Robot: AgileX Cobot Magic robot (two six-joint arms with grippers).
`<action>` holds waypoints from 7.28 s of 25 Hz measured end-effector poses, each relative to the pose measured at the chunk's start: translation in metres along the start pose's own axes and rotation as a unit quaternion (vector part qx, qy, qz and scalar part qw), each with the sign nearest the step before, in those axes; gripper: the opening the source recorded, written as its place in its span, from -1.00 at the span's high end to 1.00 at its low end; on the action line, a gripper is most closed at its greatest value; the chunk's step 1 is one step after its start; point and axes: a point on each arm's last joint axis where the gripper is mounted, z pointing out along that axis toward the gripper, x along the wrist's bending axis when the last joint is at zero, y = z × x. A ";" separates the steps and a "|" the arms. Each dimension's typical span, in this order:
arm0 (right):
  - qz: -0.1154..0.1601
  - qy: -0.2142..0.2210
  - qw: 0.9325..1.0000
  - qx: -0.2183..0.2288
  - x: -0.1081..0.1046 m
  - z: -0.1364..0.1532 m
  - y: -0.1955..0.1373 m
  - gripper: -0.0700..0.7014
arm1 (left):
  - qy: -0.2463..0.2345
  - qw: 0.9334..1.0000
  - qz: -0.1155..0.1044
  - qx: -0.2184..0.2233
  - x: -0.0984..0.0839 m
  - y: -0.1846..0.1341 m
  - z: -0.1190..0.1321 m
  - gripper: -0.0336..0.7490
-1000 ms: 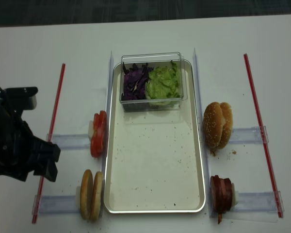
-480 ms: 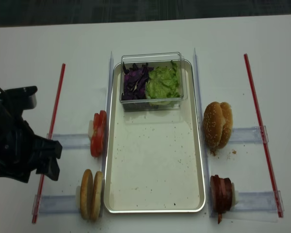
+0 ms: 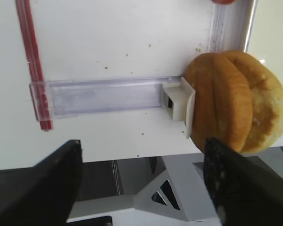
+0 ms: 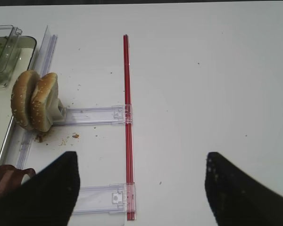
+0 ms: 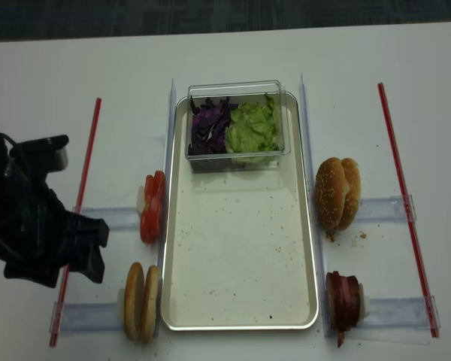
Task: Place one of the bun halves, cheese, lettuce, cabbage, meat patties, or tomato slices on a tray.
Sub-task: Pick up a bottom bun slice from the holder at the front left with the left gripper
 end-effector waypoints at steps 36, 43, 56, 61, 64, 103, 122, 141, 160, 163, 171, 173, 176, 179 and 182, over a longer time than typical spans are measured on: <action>0.000 0.000 1.000 0.000 0.000 0.000 0.000 -0.66 | 0.026 0.995 0.098 -0.023 -0.118 -0.046 -0.006 -0.30; 0.000 0.000 1.000 0.000 0.000 0.000 0.000 -0.66 | 0.035 0.994 0.097 -0.028 -0.118 -0.046 -0.005 -0.30; 0.000 0.000 1.000 0.000 0.000 0.000 0.000 -0.66 | 0.045 0.994 0.097 -0.018 -0.131 -0.029 0.020 -0.26; 0.000 0.000 1.000 0.000 0.000 0.000 0.000 -0.66 | 0.051 0.994 0.099 -0.014 -0.135 -0.022 0.030 -0.22; 0.000 0.000 1.000 0.000 0.000 0.000 0.000 -0.66 | 0.067 0.993 0.102 -0.008 -0.136 -0.018 0.038 -0.21; 0.000 0.000 1.000 0.000 0.000 0.000 0.000 -0.66 | 0.085 0.991 0.098 -0.023 -0.128 0.001 0.049 -0.08; 0.000 0.000 1.000 0.000 0.000 0.000 0.000 -0.66 | 0.101 0.989 0.112 0.000 -0.129 0.005 0.063 0.01; 0.000 0.000 1.000 0.000 0.000 0.000 0.000 -0.66 | 0.113 0.986 0.120 -0.001 -0.128 0.007 0.065 0.42; 0.000 0.000 1.000 0.000 0.000 0.000 0.000 -0.66 | 0.140 0.983 0.121 -0.004 -0.123 0.008 0.064 0.74; 0.000 0.000 1.000 0.000 0.000 0.000 0.000 -0.66 | 0.141 0.983 0.121 -0.004 -0.123 0.008 0.064 0.75; 0.000 0.000 1.000 0.000 0.000 0.000 0.000 -0.66 | 0.143 0.982 0.120 -0.001 -0.123 0.008 0.064 0.75; 0.000 0.000 1.000 0.000 0.000 0.000 0.000 -0.66 | 0.144 0.982 0.120 -0.001 -0.123 0.008 0.064 0.75; 0.000 0.000 1.000 0.000 0.000 0.000 0.000 -0.66 | 0.145 0.982 0.120 0.000 -0.123 0.008 0.062 0.75; 0.000 0.000 1.000 0.000 0.000 0.000 0.000 -0.66 | 0.147 0.982 0.119 0.001 -0.126 0.010 0.056 0.75; 0.000 0.000 1.000 0.000 0.000 0.000 0.000 -0.66 | 0.148 0.981 0.122 0.002 -0.129 0.013 0.048 0.75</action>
